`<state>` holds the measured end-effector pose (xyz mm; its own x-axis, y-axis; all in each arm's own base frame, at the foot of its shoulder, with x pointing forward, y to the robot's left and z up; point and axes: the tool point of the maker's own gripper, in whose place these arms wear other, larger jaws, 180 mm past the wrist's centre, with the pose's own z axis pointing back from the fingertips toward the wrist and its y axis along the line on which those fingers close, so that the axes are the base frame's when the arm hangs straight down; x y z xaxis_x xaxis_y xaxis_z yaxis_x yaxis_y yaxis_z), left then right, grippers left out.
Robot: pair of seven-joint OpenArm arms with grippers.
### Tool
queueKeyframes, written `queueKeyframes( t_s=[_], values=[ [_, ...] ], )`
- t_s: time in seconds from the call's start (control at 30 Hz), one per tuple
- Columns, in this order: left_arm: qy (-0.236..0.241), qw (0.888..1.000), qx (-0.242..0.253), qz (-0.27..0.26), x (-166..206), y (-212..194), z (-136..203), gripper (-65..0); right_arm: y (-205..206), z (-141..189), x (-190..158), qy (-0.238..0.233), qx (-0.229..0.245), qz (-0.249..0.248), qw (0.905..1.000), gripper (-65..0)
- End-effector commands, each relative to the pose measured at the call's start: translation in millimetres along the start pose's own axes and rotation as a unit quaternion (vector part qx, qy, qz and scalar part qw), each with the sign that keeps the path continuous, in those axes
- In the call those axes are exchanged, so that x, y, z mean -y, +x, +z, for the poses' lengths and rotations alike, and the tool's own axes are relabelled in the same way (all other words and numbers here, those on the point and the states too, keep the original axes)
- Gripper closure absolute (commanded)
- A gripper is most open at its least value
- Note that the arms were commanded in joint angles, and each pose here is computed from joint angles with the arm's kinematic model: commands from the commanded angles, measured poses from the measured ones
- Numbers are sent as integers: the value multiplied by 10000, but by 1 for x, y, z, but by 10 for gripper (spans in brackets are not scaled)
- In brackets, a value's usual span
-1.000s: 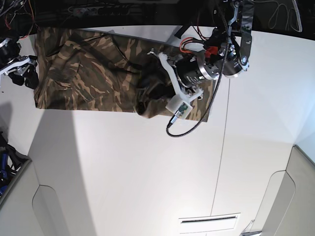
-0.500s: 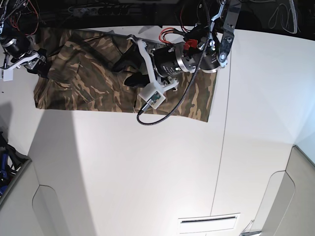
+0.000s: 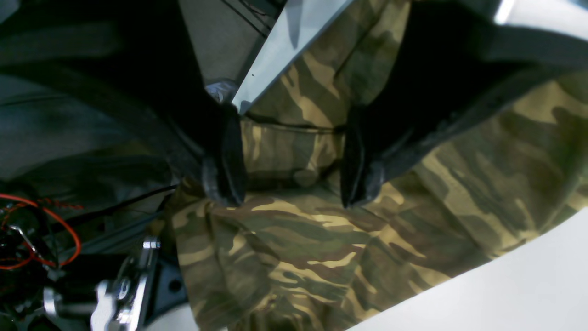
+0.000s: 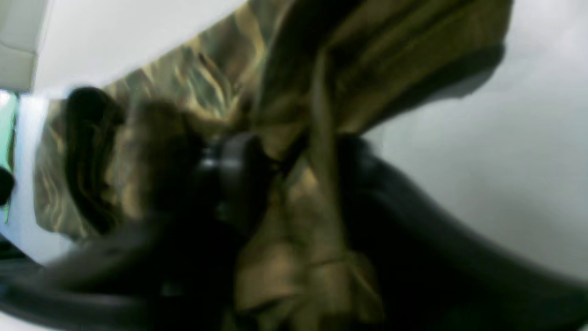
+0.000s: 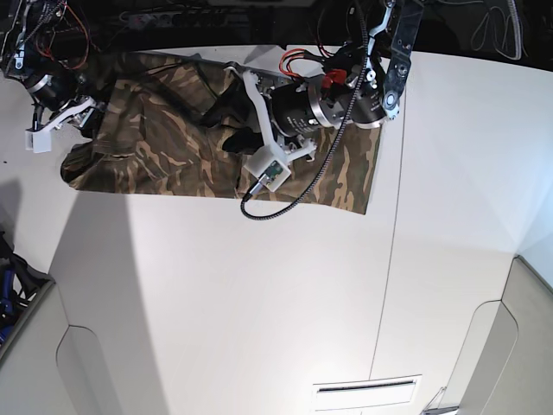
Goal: Fold the T-shirt properly
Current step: 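Lower the folded end onto the strip and open the left gripper, then grasp the other strip end with the right gripper and fold it over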
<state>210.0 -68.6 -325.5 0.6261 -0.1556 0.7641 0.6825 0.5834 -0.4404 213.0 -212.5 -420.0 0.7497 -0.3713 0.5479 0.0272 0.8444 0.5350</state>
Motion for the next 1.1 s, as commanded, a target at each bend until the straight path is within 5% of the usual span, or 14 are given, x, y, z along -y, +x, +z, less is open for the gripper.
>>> queueKeyframes(
  t_s=[0.0,0.07,0.3,0.47,0.67,0.87,1.07],
  values=[
    [-102,9995,282,-32,6,15,1,-359,3,2,1,-12,0,84,10000,-123],
    [-77,9994,347,-51,3,19,2,-359,4,3,1,-10,8,94,10000,0],
    [329,9982,495,-7,-25,29,17,-358,35,11,15,-257,266,254,9990,0],
    [767,9939,781,-122,-49,46,48,-297,77,36,35,-481,446,331,9973,0],
    [1558,9860,518,292,-93,15,77,-298,116,58,42,-558,672,546,9947,0],
    [1531,9829,42,1026,-100,-41,71,-298,142,54,9,-257,929,876,9915,0],
    [1305,9737,-280,1848,-102,-91,57,-298,144,49,-63,182,1271,1491,9805,0]
  ],
)
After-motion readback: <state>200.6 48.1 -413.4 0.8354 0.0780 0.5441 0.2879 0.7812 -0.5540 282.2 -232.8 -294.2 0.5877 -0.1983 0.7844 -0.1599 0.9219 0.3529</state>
